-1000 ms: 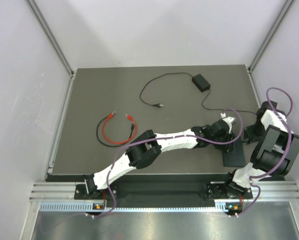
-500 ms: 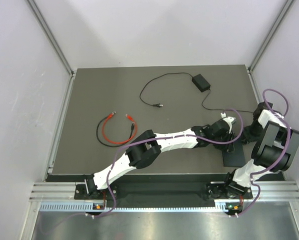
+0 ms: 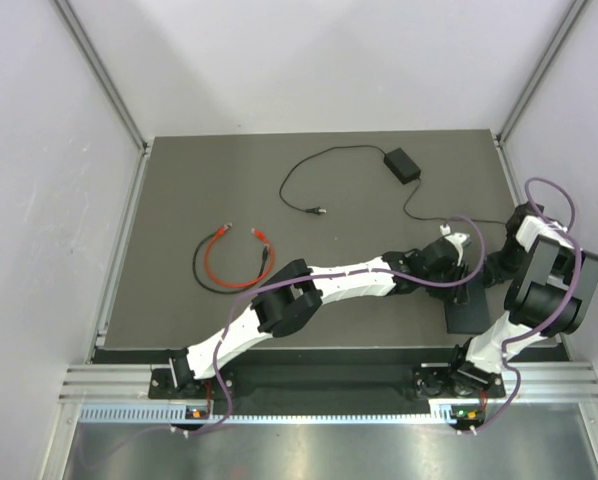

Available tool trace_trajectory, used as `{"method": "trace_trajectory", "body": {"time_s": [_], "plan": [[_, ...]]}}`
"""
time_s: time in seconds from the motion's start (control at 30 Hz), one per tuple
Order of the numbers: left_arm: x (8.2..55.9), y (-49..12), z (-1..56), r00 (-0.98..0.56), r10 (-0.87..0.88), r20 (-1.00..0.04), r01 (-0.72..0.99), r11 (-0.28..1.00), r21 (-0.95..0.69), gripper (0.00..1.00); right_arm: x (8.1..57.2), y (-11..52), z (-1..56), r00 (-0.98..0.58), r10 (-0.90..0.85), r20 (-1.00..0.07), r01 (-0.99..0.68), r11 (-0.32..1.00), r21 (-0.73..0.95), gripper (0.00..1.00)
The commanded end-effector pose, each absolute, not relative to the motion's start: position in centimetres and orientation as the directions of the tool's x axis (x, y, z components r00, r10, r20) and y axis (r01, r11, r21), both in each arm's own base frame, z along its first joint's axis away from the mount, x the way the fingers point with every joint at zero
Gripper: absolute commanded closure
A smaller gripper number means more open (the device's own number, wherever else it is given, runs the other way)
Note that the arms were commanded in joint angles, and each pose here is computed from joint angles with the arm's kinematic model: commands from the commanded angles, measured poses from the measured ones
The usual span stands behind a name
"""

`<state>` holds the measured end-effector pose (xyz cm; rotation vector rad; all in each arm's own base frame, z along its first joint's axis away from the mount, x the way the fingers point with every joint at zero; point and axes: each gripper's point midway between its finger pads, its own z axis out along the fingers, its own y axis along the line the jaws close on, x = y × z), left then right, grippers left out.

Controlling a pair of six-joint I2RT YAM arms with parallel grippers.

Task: Pull the plug from the switch port

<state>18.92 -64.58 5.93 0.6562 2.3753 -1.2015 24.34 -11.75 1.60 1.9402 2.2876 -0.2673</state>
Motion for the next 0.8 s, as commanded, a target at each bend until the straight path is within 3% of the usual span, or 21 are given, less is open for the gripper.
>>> {"method": "trace_trajectory", "body": {"time_s": [0.0,0.13,0.5,0.6,0.7,0.77], "plan": [[17.2,-59.5,-4.0,-0.862,0.35,-0.367,0.502,0.695,-0.515,0.61,26.6,-10.7,0.4,-0.184,0.971,-0.154,0.982,0.189,0.018,1.0],[17.1,-59.4,-4.4,-0.869,0.345,-0.355,0.49,0.7,-0.52,0.61,26.8,-10.0,-0.4,-0.217,0.972,-0.093,0.976,0.219,0.01,1.0],[16.9,-59.2,-5.1,-0.882,0.338,-0.33,0.468,0.714,-0.521,0.61,26.4,-12.4,0.9,-0.194,0.963,-0.184,0.981,0.195,-0.016,1.0],[16.7,-59.1,-5.3,-0.884,0.34,-0.321,0.464,0.717,-0.521,0.61,26.3,-13.2,1.0,-0.138,0.965,-0.223,0.989,0.145,0.016,1.0],[16.6,-59.0,-5.6,-0.89,0.336,-0.309,0.453,0.723,-0.522,0.61,25.4,-12.0,0.4,-0.074,0.984,-0.161,0.996,0.08,0.028,1.0],[16.5,-58.9,-5.8,-0.894,0.332,-0.301,0.446,0.727,-0.523,0.61,25.3,-12.5,0.9,-0.023,0.981,-0.194,0.999,0.027,0.018,1.0]]}}
